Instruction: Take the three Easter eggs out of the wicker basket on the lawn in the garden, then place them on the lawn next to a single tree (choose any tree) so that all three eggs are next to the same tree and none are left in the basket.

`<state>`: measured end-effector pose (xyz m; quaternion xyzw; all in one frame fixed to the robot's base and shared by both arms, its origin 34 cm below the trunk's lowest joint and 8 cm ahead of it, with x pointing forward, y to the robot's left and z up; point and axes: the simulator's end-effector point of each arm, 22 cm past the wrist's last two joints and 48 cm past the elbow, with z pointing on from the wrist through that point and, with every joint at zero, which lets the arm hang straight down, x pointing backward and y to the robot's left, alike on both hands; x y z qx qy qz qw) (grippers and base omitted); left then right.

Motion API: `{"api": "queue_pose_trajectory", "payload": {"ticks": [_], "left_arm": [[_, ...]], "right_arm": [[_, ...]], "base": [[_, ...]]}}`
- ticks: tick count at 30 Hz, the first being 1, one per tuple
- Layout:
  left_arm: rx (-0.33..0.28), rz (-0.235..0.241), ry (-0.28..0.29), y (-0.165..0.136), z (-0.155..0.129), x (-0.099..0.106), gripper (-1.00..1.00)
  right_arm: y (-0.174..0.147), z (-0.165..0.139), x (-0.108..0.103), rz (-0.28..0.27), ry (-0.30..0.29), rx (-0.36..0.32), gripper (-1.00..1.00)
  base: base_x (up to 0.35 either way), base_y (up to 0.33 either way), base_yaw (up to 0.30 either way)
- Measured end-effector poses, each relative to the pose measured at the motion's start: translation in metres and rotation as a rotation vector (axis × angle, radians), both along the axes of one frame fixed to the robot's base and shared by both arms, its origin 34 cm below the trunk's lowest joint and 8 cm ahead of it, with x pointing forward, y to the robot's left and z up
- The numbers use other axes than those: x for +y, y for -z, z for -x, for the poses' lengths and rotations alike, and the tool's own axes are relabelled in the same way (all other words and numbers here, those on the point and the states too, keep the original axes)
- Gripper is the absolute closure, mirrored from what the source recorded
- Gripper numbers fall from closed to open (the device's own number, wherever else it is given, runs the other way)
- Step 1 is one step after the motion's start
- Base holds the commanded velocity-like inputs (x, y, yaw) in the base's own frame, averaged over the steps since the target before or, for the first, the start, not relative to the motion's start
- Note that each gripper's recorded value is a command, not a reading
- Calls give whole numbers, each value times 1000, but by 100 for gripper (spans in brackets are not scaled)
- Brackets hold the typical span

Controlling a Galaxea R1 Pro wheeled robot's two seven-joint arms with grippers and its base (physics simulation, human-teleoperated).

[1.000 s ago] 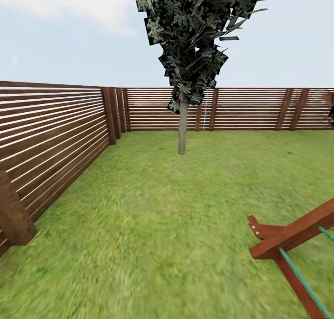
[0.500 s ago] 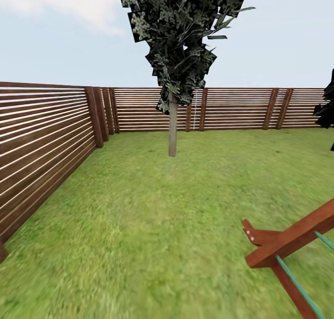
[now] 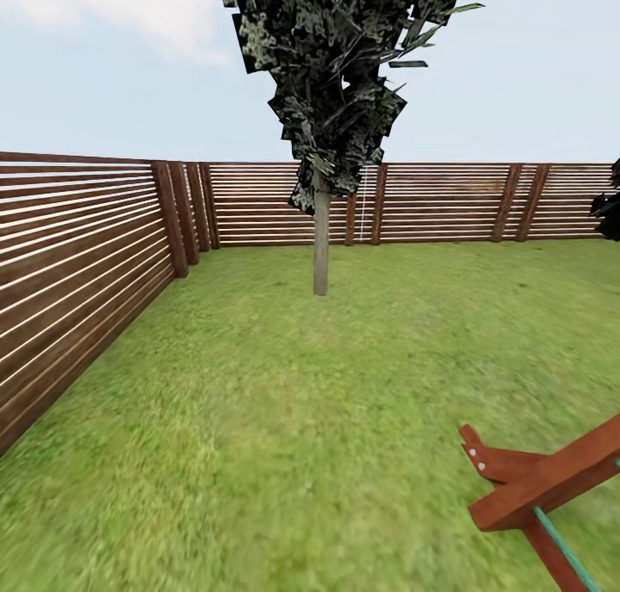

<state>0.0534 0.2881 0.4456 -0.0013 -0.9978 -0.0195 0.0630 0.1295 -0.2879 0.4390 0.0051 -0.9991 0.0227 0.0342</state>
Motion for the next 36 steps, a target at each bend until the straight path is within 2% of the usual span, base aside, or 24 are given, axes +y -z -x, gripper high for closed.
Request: {"api": "queue_pose_trajectory", "payload": {"ticks": [36], "left_arm": [[1,1,1,0,0,-1,-100]], "right_arm": [[0,0,-1,1,0,-1,-100]], "base": [[336,0,0]]}}
